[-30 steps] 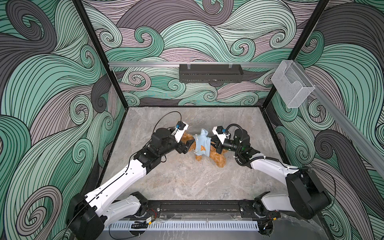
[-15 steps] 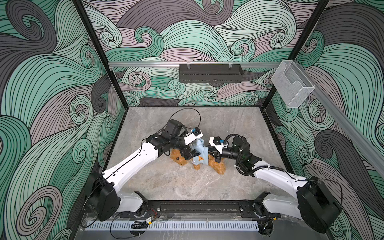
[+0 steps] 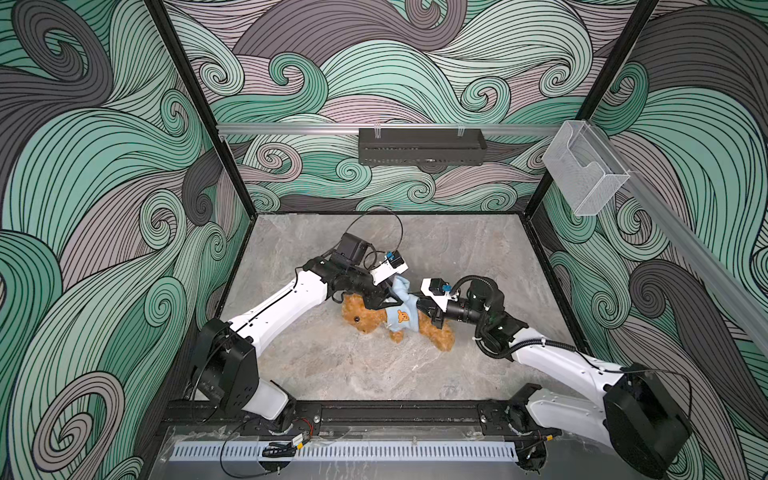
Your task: Dress the teddy bear
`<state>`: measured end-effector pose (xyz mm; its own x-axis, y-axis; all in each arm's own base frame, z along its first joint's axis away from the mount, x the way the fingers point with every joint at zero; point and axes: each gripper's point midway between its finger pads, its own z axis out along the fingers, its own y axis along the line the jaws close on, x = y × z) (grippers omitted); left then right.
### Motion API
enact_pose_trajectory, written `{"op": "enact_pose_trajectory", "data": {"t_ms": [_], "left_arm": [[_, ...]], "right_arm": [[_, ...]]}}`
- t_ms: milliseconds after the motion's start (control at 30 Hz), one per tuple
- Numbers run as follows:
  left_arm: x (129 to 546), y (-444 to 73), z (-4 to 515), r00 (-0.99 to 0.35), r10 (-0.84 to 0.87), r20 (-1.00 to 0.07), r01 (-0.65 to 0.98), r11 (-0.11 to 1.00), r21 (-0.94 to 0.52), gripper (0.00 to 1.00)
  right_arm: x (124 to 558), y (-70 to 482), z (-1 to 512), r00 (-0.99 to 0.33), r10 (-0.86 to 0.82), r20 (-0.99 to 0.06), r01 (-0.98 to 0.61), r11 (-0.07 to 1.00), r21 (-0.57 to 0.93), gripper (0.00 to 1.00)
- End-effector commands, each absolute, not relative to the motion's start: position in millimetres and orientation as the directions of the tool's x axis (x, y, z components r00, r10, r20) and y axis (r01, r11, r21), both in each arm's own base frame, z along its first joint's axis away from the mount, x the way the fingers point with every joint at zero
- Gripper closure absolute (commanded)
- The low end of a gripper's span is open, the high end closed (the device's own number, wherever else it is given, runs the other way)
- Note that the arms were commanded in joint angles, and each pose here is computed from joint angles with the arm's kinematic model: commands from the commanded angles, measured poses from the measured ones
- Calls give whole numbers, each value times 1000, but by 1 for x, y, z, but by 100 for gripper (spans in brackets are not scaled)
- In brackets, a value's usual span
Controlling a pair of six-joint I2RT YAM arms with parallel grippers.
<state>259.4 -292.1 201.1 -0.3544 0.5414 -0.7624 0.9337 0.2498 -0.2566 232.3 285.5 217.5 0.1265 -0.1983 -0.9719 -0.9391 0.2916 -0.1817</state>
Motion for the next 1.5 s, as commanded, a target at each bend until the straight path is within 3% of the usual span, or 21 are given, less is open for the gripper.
{"op": "enact_pose_trajectory", "data": {"t_ms": [0, 100, 300, 533, 567, 867, 1100, 1267, 1467], "left_arm": [[271, -288, 216, -378, 494, -783, 922, 276, -271, 68], [275, -282, 223, -350, 474, -808, 928, 293, -230, 79], [279, -273, 233, -190, 456, -869, 947, 318, -40, 87], [283, -269, 236, -17, 502, -865, 911, 364, 194, 89], [282, -269, 233, -10, 524, -852, 909, 360, 211, 89], [273, -279, 231, 12, 530, -848, 906, 353, 233, 90], [261, -283, 228, 12, 523, -852, 924, 319, 209, 90], [249, -284, 233, 22, 495, -869, 939, 289, 189, 90], [244, -281, 231, 4, 486, -874, 940, 297, 169, 88]], "right_arm": [[227, 282, 237, 237, -174, -956, -910, 305, -281, 74], [236, 267, 228, 197, -238, -951, -874, 397, -280, 58], [242, 249, 220, 69, -272, -960, -844, 496, -202, 31], [223, 278, 241, -36, -203, -979, -943, 331, -33, 1], [223, 281, 243, -41, -198, -979, -947, 320, -25, 1], [226, 304, 228, -22, -246, -969, -969, 245, -41, 1], [258, 294, 202, -45, -322, -946, -909, 406, -94, 7], [267, 293, 186, -49, -336, -941, -897, 429, -106, 21], [271, 289, 179, -37, -325, -945, -893, 435, -115, 53]]}}
